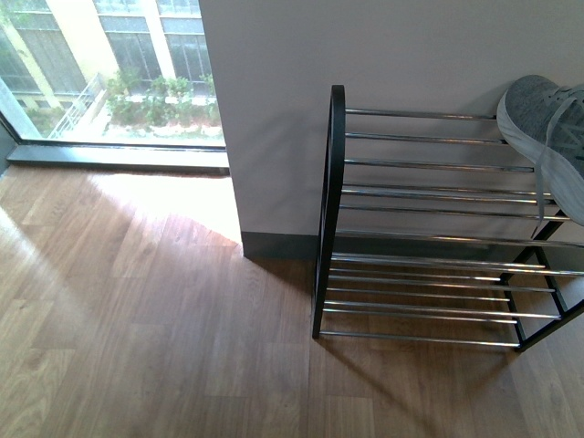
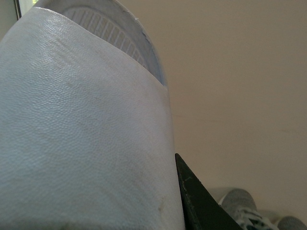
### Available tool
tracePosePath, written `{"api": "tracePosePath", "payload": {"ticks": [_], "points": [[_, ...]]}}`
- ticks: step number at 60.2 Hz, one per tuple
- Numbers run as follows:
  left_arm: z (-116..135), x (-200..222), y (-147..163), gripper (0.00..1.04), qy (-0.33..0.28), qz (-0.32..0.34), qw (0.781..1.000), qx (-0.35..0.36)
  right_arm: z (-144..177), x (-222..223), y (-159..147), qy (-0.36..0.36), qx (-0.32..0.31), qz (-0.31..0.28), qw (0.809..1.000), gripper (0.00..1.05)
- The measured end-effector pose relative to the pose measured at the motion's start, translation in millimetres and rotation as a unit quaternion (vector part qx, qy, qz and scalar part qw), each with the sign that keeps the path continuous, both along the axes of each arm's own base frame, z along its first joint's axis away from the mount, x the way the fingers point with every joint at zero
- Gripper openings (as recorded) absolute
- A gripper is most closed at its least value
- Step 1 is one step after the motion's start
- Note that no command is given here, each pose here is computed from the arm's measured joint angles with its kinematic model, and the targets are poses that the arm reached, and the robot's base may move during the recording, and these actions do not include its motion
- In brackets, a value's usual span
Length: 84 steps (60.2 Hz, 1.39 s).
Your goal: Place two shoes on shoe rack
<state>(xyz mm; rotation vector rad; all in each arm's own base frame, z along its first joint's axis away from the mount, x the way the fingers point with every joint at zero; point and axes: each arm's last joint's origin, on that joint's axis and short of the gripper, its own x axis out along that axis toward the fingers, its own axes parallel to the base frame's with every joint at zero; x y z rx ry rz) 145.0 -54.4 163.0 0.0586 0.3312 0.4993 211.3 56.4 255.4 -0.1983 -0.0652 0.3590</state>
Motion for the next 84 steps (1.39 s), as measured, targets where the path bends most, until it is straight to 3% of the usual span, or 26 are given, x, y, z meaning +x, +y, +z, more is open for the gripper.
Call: {"api": "tracePosePath", "payload": {"ticks": [12,25,58,84], "points": [[0,0,0,0.02,0.000,0.000,1.000,0.000,-22,66,32,0.055,-0.033,0.004,0.998,0.01],[0,0,0,0.02,0.000,0.000,1.000,0.000,-76,150,50,0.120,-0.102,-0.040,0.987,0.01],[0,0,0,0.02,0.000,0.000,1.000,0.000,-186,242,9,0.213,-0.181,-0.171,0.945,0.01],[0,0,0,0.02,0.000,0.000,1.000,0.000,-214,257,-44,0.236,-0.225,-0.289,0.900,0.01]]}}
